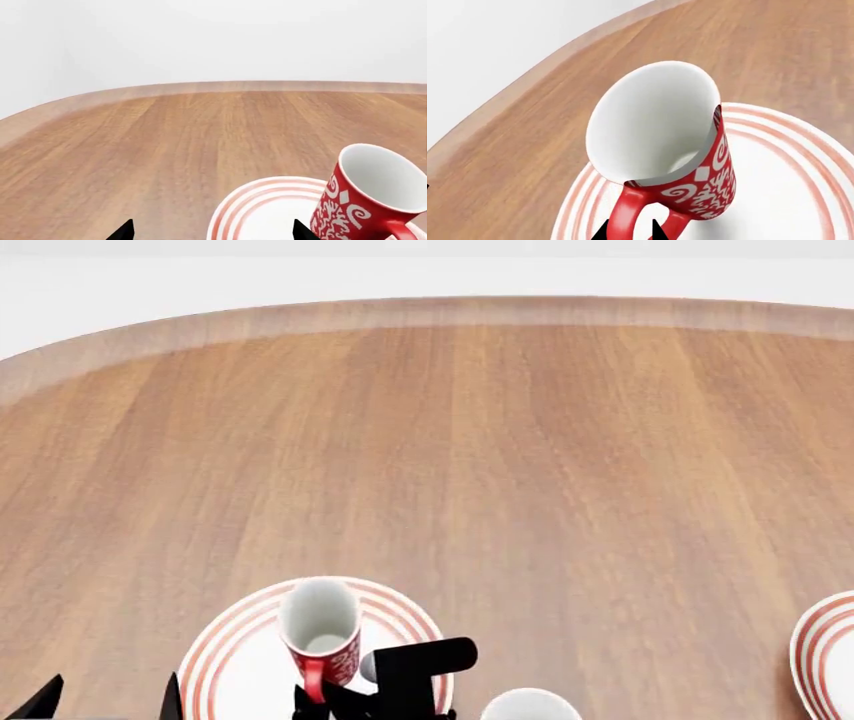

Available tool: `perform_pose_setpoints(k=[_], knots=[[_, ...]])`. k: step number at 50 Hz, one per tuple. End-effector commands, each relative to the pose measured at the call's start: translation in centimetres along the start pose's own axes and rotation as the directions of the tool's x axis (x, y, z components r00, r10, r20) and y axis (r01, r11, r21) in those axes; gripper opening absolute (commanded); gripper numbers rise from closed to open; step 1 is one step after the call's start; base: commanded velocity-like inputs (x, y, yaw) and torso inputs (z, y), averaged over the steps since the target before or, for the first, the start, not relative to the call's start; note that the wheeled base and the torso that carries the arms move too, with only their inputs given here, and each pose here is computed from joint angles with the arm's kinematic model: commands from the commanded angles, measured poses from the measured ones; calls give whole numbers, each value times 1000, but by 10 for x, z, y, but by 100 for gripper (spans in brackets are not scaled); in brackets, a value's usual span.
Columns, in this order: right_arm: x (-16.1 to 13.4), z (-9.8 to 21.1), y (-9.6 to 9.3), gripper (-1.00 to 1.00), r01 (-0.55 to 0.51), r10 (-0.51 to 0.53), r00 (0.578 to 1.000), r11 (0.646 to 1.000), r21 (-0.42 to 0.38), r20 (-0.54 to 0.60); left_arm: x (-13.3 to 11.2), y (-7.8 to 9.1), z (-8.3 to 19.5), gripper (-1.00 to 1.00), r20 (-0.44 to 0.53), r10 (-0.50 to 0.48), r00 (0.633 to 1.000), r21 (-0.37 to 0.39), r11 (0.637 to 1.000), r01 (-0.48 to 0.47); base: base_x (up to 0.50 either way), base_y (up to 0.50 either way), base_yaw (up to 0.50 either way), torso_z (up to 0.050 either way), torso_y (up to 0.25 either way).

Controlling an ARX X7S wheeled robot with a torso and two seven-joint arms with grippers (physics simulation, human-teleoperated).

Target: Put the red mug on the left plate.

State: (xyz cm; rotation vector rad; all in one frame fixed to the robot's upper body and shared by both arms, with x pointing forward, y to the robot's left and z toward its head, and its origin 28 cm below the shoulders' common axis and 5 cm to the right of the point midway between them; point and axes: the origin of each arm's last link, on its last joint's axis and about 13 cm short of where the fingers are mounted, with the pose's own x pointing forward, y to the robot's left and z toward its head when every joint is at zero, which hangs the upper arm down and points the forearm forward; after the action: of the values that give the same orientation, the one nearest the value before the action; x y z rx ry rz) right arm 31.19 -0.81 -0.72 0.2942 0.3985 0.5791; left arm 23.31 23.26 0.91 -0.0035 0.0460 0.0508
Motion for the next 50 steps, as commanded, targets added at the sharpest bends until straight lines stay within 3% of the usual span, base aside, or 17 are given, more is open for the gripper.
perform_pose_setpoints(k=[1,29,30,50], knots=[[1,2,-2,-100,-4,4,1000,1000,-14,-4,0,0,0,100,-2,-2,1000,1,1000,2,0,0,0,0,0],[0,-2,-4,-100,-5,5,1000,1000,6,-25,-1,0,1,100,0,-1,1000,-1,1000,1,0,0,0,0,0],[0,-2,-4,100,-6,6,1000,1000,11,-30,-1,0,1,100,0,-1,1000,-1,1000,1,0,0,0,0,0],[0,-1,-4,100,-7,8,999,1000,12,-34,0,0,0,100,-3,-3,1000,0,1000,3,0,0,0,0,0]])
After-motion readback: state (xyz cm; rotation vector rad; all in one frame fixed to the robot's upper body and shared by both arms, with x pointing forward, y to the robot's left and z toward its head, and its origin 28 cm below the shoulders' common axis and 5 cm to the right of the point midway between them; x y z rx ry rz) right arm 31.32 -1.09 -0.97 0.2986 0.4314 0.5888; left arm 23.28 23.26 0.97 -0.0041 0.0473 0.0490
